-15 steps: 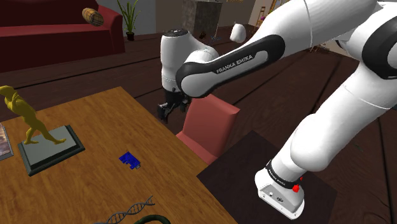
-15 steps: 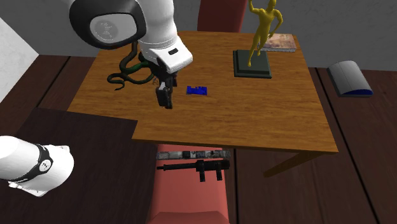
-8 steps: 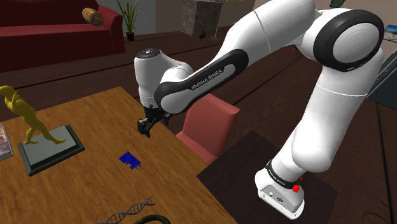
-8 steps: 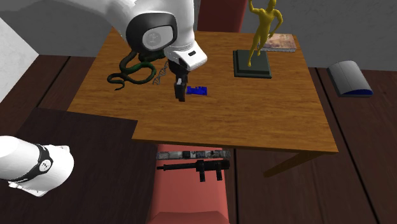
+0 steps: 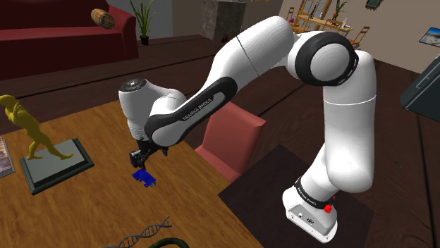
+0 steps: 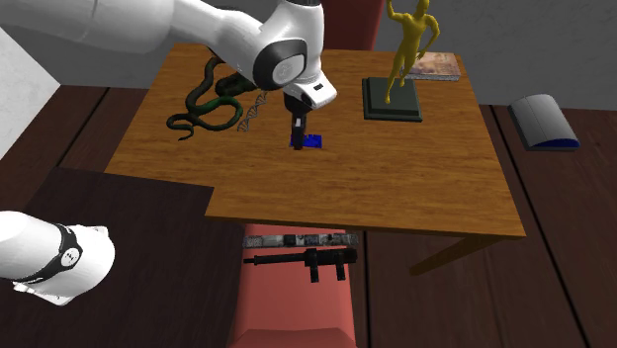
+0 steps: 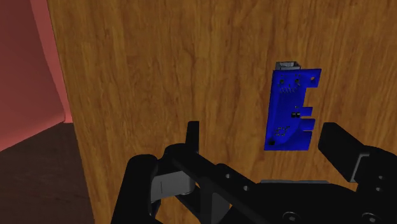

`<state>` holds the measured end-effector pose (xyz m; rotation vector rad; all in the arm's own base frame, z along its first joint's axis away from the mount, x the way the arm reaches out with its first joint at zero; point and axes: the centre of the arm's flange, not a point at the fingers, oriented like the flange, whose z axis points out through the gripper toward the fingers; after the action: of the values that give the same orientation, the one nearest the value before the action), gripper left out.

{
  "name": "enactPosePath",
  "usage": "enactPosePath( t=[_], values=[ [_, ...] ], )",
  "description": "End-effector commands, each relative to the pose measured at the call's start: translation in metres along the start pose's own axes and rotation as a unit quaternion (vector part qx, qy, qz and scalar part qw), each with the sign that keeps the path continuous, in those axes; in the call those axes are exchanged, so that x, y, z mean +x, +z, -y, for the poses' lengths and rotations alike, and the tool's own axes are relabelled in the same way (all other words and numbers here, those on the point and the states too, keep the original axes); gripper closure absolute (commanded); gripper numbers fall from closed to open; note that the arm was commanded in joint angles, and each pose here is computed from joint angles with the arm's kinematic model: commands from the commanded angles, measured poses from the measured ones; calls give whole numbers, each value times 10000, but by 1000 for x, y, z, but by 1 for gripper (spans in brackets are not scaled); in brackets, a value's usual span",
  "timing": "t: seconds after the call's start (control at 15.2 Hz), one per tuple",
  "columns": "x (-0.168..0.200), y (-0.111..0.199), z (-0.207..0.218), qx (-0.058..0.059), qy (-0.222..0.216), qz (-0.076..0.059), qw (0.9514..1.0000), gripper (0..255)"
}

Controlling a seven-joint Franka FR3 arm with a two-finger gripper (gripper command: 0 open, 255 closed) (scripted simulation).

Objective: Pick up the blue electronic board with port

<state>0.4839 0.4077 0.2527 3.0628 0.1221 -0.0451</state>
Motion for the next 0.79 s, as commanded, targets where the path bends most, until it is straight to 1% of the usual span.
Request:
enactPosePath(
  t=[0.0,0.2,0.26,0.73],
  values=[
    [9,16,22,0,-11,36,10000,0],
    [21,40,52,5,-31,91,10000,0],
    [22,41,54,6,-32,95,9999,0],
    [23,81,57,6,-32,95,9999,0]
  ],
)
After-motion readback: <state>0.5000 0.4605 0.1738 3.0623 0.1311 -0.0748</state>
